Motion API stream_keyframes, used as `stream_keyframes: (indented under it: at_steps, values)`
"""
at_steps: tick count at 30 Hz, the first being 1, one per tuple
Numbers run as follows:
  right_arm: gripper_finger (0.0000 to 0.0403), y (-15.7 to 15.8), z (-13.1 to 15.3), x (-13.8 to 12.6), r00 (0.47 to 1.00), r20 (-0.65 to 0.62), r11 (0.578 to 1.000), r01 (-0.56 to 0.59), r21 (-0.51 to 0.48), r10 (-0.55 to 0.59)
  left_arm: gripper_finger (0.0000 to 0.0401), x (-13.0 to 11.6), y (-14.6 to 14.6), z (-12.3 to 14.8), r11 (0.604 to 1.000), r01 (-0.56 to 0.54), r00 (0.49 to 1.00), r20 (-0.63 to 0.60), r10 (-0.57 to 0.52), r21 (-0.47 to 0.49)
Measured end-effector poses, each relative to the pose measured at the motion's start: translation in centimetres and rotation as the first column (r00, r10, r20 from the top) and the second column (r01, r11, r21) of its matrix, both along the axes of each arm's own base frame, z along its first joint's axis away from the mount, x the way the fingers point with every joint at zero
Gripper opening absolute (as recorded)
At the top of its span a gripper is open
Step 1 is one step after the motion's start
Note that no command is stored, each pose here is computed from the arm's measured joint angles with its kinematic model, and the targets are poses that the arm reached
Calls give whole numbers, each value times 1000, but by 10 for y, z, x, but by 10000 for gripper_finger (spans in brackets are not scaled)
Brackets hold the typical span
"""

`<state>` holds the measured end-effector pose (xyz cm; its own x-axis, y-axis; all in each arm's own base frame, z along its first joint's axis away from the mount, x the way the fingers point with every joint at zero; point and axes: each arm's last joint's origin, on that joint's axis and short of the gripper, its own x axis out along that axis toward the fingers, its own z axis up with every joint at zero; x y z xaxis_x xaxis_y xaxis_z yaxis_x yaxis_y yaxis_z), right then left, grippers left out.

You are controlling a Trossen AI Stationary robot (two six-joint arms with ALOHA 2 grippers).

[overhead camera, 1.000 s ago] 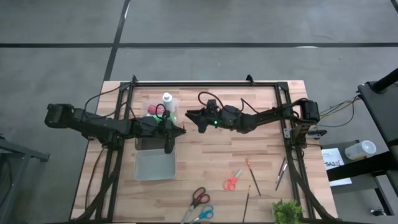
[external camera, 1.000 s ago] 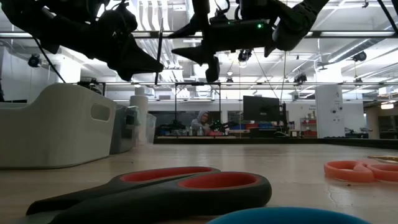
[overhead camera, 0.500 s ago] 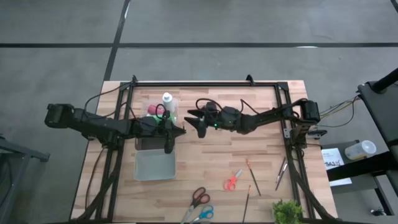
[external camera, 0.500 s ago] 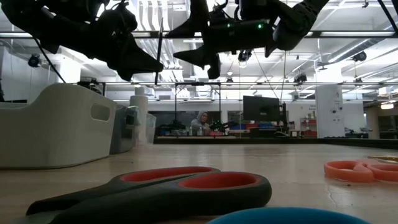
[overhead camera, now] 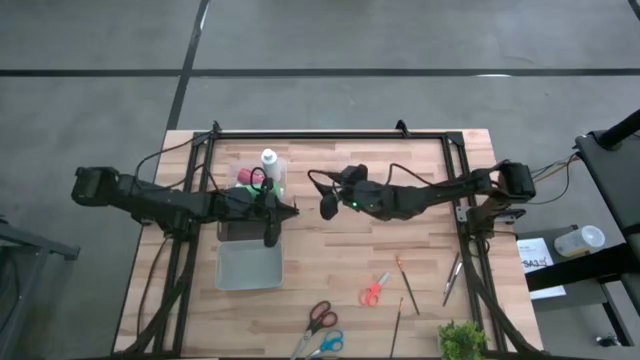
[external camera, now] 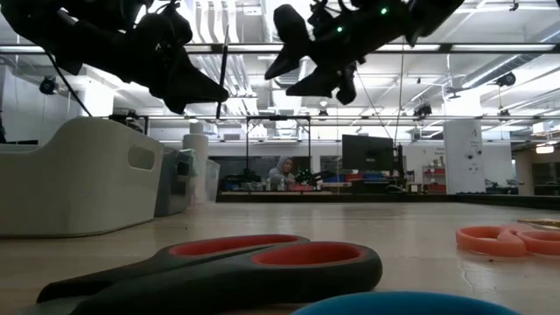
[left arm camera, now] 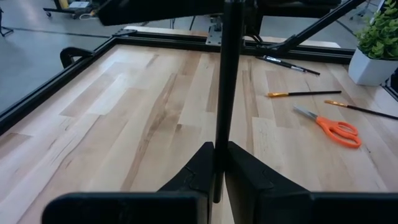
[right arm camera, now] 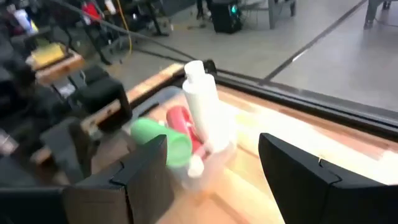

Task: Pick & Place Paint Supplies
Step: Put the left silver makeup brush into the black bin

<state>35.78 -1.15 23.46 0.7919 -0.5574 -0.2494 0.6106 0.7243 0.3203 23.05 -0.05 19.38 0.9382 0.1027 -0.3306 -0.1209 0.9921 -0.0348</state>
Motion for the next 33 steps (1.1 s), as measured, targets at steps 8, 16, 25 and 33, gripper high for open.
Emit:
stream_keyframes:
  at_steps: [8, 16, 25, 33]
  values:
    - [249, 4, 9, -13, 997, -80, 1000, -12, -1, 12, 33, -19, 1, 21, 991, -88, 994, -71, 81, -101]
    - [249, 4, 8, -13, 996, -83, 1000, -12, -1, 11, 33, -46, 3, 76, 934, -328, 827, -520, 212, -141]
    - [249, 4, 8, -13, 996, -85, 1000, -12, -1, 12, 33, -67, 2, 77, 911, -411, 530, -820, 214, -28]
    - [249, 4, 7, -13, 996, -85, 1000, -14, -1, 14, 32, -58, 0, 42, 972, -234, 394, -915, 87, -8]
